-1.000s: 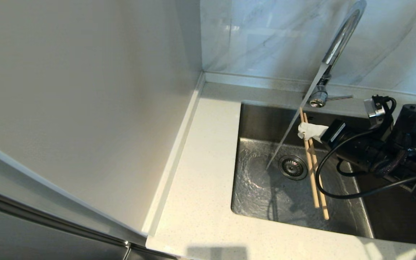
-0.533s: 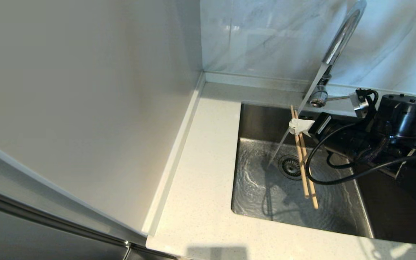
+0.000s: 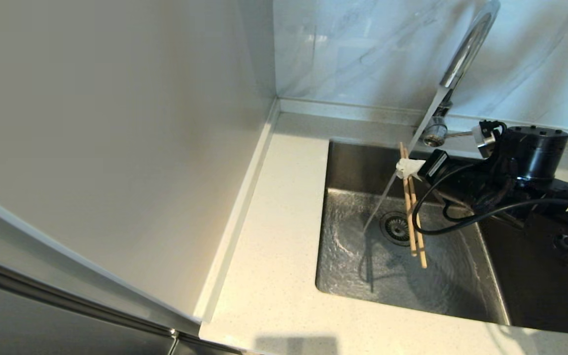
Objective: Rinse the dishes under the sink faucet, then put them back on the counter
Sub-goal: Rinse the chopsticks
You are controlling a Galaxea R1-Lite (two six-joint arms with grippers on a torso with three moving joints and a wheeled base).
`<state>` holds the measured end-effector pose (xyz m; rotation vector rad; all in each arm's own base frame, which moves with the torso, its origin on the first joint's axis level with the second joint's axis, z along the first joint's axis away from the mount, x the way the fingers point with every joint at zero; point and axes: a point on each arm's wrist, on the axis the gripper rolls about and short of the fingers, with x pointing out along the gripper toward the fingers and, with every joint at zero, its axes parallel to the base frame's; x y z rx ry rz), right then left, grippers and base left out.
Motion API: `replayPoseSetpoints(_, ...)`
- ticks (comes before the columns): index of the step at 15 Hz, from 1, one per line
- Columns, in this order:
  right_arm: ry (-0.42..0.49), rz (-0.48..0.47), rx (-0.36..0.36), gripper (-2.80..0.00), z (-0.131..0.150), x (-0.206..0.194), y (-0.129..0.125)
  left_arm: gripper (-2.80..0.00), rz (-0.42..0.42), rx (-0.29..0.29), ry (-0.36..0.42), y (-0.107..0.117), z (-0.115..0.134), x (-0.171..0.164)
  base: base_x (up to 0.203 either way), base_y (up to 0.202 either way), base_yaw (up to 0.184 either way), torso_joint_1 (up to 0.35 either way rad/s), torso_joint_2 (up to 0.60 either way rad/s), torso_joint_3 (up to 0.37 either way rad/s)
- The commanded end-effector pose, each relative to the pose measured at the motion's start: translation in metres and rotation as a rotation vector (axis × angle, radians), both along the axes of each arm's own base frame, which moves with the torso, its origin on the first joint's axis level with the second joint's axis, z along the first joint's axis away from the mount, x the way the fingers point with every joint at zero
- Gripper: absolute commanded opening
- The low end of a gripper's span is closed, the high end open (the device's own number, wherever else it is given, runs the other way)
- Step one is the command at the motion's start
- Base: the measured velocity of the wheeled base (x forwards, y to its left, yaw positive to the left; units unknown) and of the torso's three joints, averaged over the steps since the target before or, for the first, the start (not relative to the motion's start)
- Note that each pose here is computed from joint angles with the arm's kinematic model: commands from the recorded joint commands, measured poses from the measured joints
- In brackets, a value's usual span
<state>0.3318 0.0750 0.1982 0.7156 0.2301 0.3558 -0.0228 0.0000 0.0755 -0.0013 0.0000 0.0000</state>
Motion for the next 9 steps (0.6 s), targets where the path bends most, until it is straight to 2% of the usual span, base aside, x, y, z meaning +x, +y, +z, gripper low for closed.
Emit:
replayPoseSetpoints(1,0.004,-0.015,0.003,-2.80,-0.001,0.008,-0.004,-2.80,0.000,0.000,0.000,0.000,0.000,0.000,0.000,0.000,0.000,0.000,0.00,0.000)
replayPoseSetpoints(9,0.021,-0.076,0.001,-2.80,-0.004,0.020,-0.024,-2.80,0.000,0.000,0.000,0.000,0.000,0.000,0.000,0.000,0.000,0.000,0.00,0.000)
